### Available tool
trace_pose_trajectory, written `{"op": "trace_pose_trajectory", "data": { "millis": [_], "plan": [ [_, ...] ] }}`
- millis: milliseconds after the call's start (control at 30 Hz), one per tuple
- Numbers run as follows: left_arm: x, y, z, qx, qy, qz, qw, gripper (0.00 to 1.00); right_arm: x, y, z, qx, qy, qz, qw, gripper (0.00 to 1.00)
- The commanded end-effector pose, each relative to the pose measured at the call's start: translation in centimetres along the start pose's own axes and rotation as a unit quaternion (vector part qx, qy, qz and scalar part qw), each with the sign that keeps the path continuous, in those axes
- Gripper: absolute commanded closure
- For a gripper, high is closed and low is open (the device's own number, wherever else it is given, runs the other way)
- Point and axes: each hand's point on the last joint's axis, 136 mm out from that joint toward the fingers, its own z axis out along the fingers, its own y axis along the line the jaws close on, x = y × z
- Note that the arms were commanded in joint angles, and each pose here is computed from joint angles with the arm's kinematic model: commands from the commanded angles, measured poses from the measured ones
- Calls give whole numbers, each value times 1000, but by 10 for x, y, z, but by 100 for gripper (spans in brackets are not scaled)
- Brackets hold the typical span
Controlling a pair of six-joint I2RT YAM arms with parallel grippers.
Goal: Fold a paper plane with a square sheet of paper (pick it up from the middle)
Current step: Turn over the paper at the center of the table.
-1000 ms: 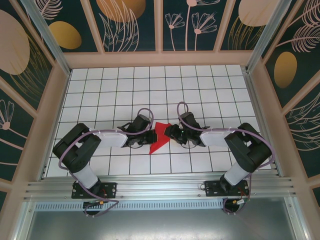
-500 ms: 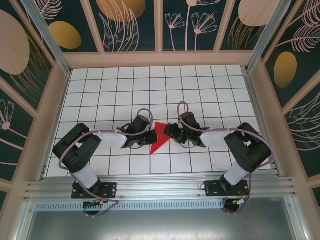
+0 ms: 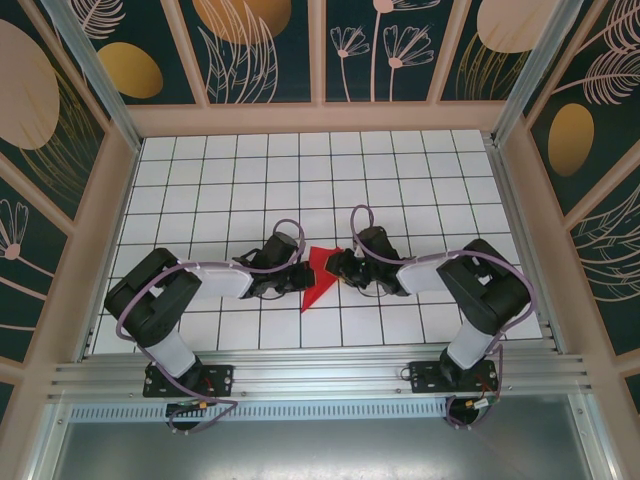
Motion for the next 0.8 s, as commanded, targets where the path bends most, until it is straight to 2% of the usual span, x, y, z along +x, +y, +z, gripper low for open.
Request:
{"op": "trace_pose_trajectory", "data": {
  "millis": [0, 267, 500, 633, 767],
  "plan": [
    [6, 1, -4, 3, 10, -9, 1000, 94, -8, 11, 5, -24, -3, -21, 999, 69],
    [5, -3, -7, 13, 6, -9, 1000, 94, -13, 11, 8, -35, 1, -32, 999, 76],
    [3, -12, -12, 32, 0, -6, 999, 93, -16, 11, 11, -29, 5, -43, 999, 86],
    [0, -16, -17, 37, -7, -5, 999, 88, -18, 15, 9, -23, 5, -54, 998, 93],
    [-6, -20, -27, 40, -31, -5, 999, 80, -24, 19, -2, 1, -6, -75, 997, 94]
  ]
}}
